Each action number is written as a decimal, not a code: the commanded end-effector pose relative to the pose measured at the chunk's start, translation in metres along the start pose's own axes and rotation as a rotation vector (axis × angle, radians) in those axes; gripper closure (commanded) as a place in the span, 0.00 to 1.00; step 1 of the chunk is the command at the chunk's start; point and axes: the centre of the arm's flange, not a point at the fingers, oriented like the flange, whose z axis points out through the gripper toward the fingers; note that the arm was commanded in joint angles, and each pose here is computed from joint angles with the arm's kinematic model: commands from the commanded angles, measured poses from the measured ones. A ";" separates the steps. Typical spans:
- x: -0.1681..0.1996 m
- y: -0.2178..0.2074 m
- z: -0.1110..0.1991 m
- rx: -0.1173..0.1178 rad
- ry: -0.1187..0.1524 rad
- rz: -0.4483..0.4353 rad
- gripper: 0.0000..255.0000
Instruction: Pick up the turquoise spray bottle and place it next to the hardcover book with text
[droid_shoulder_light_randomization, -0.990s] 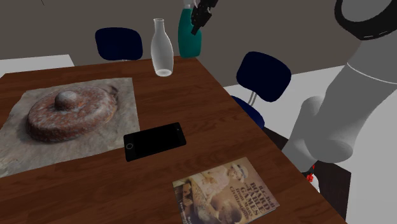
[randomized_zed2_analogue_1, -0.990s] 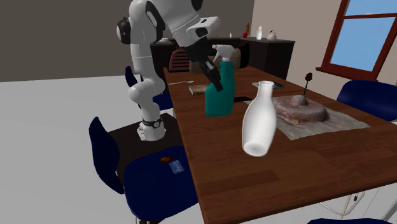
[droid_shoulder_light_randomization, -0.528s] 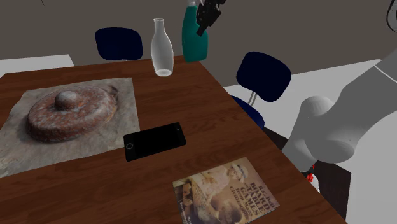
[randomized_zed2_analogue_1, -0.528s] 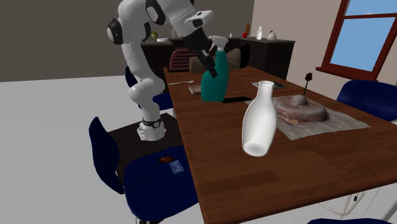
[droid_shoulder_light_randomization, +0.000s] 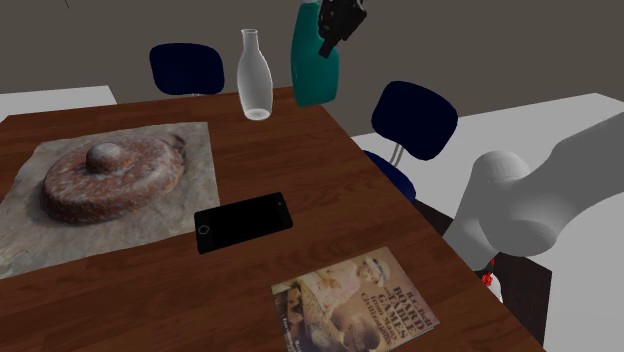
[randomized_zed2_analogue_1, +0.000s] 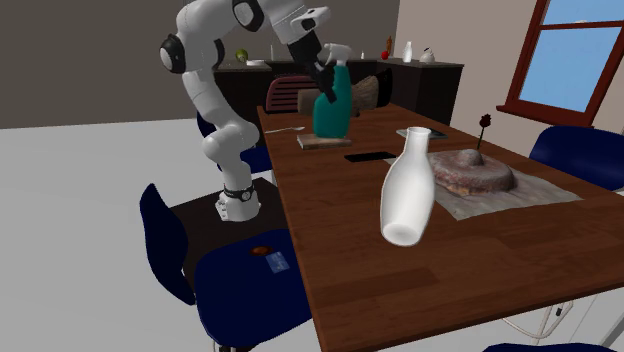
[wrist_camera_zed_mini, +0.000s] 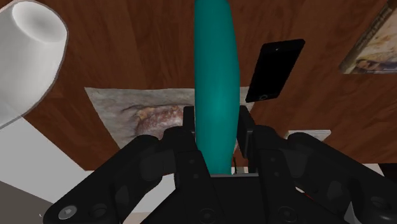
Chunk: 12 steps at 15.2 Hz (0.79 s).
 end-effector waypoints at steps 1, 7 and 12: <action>0.007 -0.027 -0.003 -0.001 -0.001 0.001 1.00; 0.027 -0.103 -0.012 -0.001 -0.001 0.001 1.00; 0.044 -0.167 -0.020 -0.001 -0.001 0.001 1.00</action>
